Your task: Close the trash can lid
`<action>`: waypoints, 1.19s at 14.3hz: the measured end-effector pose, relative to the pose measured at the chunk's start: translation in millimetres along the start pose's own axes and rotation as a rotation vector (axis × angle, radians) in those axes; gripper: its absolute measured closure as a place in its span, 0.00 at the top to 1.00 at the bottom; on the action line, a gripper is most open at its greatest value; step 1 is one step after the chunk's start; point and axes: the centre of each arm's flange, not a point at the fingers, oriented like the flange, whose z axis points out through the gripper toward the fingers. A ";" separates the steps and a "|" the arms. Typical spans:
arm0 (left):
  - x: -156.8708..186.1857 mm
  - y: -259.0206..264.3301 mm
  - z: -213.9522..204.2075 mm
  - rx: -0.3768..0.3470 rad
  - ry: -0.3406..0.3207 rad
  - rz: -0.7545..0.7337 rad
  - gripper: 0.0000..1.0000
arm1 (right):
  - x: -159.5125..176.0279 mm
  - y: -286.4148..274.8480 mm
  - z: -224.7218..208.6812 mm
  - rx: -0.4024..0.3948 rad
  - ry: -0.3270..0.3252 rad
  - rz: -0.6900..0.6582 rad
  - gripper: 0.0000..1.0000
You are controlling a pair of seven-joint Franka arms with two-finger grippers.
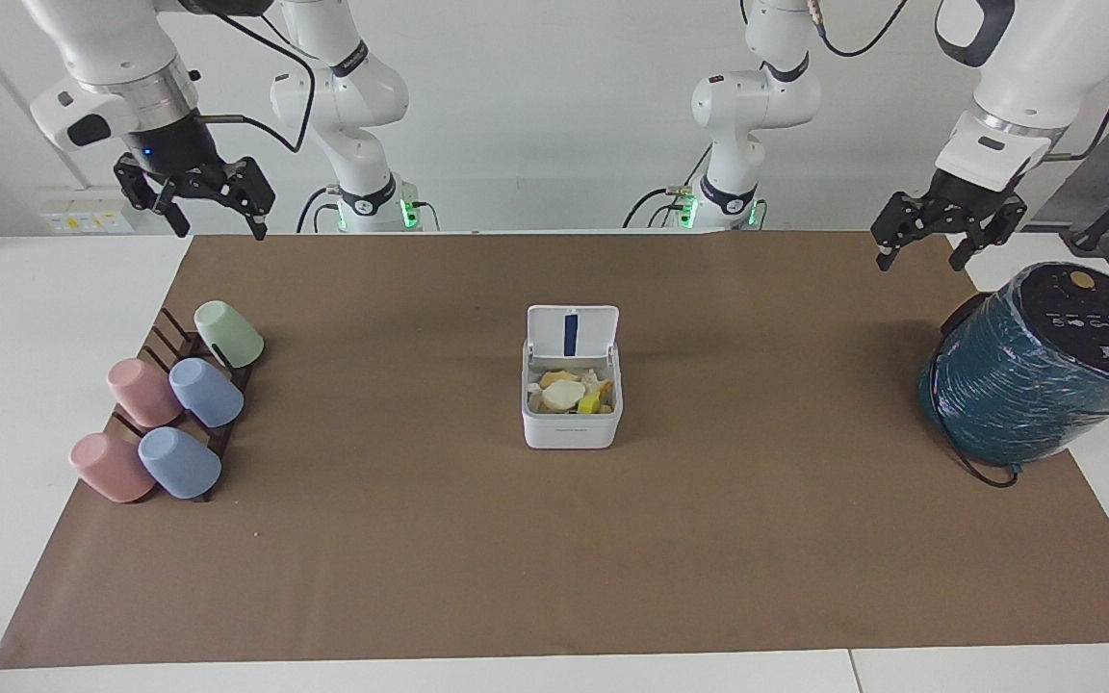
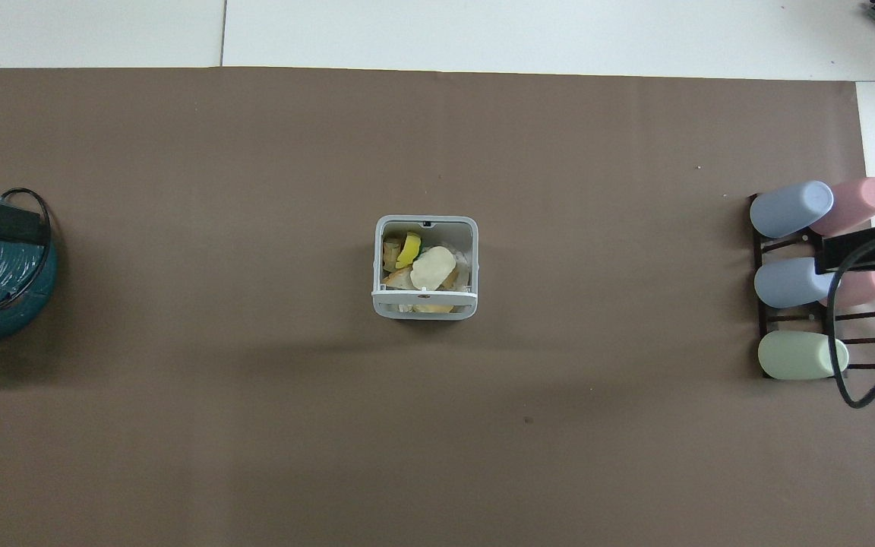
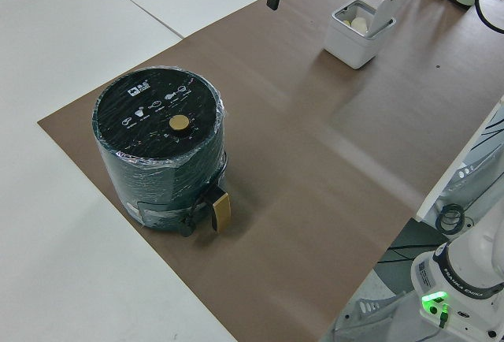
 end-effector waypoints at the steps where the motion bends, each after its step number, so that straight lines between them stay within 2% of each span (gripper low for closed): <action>1: 0.3 3.9 0.1 -0.001 0.000 0.007 1.00 | 0.0 0.0 0.0 0.000 0.000 0.000 1.00; 11: -0.2 3.5 2.0 -0.001 -0.006 0.006 1.00 | 0.0 0.0 0.0 0.000 0.000 0.000 1.00; 15: 0.9 45.0 10.3 -0.006 -0.008 0.081 1.00 | 0.0 0.0 0.0 0.000 0.000 0.000 1.00; 17: 0.7 81.8 18.9 -0.010 0.021 0.145 1.00 | 0.0 0.0 0.0 0.000 0.000 0.000 1.00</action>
